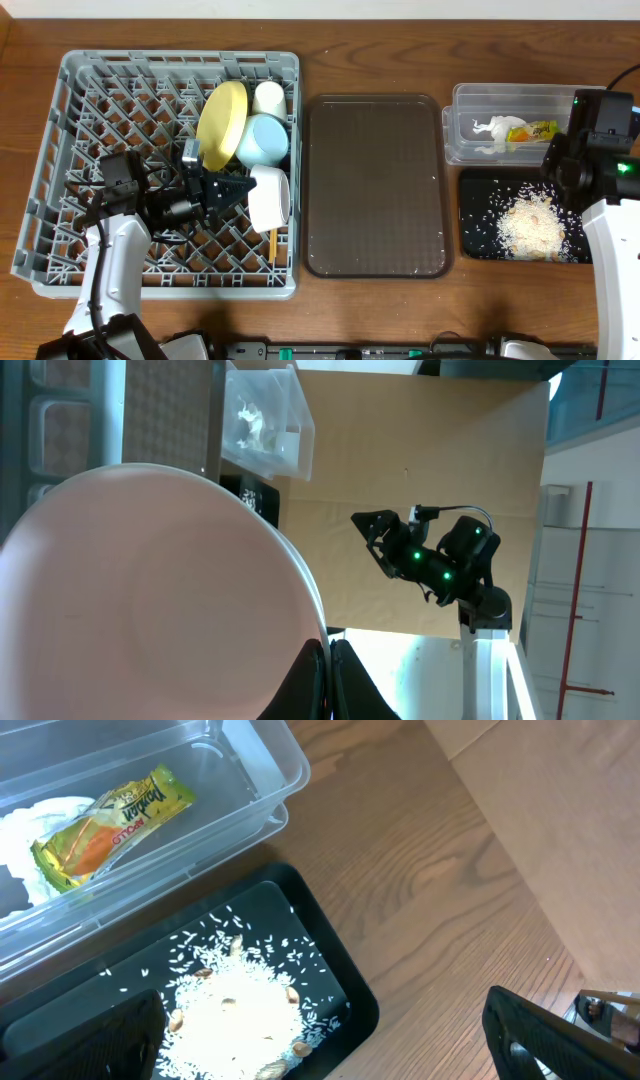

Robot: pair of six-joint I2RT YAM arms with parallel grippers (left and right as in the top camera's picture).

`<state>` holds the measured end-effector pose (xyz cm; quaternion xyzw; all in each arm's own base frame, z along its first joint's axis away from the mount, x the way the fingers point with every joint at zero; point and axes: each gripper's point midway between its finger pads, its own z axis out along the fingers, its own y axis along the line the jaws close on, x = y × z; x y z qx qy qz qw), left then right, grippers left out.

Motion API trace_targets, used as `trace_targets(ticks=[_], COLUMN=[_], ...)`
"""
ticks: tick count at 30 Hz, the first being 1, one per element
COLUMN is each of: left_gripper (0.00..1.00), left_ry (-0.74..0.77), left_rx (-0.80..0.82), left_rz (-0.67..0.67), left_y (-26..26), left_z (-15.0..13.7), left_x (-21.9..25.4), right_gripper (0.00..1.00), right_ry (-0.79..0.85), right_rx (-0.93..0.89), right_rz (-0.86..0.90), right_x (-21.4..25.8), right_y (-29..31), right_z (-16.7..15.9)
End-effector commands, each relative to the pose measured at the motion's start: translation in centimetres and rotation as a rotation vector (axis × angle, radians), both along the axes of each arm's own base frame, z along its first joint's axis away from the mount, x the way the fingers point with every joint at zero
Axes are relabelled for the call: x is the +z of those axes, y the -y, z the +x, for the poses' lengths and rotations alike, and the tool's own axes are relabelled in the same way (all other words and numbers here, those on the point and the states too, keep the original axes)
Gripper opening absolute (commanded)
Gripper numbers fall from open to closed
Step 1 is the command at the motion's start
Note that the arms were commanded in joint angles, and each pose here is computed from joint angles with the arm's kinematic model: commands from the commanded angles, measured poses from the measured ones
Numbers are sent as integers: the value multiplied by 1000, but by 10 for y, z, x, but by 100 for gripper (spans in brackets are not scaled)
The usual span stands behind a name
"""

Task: Sort waste into correct bins and load items into the dishwasher rack
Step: 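Lower the paper bowl upright into a rack slot beside the blue bowl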

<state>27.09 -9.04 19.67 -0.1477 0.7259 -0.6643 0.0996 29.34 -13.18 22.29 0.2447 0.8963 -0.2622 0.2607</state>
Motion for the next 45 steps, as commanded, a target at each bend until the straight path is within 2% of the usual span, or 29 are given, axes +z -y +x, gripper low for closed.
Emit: trace_targets(ticks=[1, 8, 19, 25, 27, 36, 45], left_gripper=[6, 6, 8, 17, 24, 34, 42], left_ry=[4, -8, -7, -54, -57, 16, 16], left_rx=[-1, 2, 32, 79, 93, 110, 160], left_rz=[-14, 0, 105, 255, 298, 331, 455], left_y=[0, 0, -5, -16, -19, -24, -38], left_z=[-1, -3, 4, 9, 11, 22, 32], left_x=[-2, -10, -26, -52, -58, -55, -62], right_gripper=[99, 99, 99, 99, 99, 99, 99], right_ry=[14, 14, 14, 14, 14, 14, 14], right_rx=[-24, -24, -24, -24, -24, -24, -24], right_rz=[-23, -23, -23, -23, -23, -23, -23], right_x=[7, 7, 7, 7, 7, 7, 7], right_y=[6, 6, 6, 6, 6, 6, 6], right_z=[-4, -4, -4, -4, -4, -4, -4])
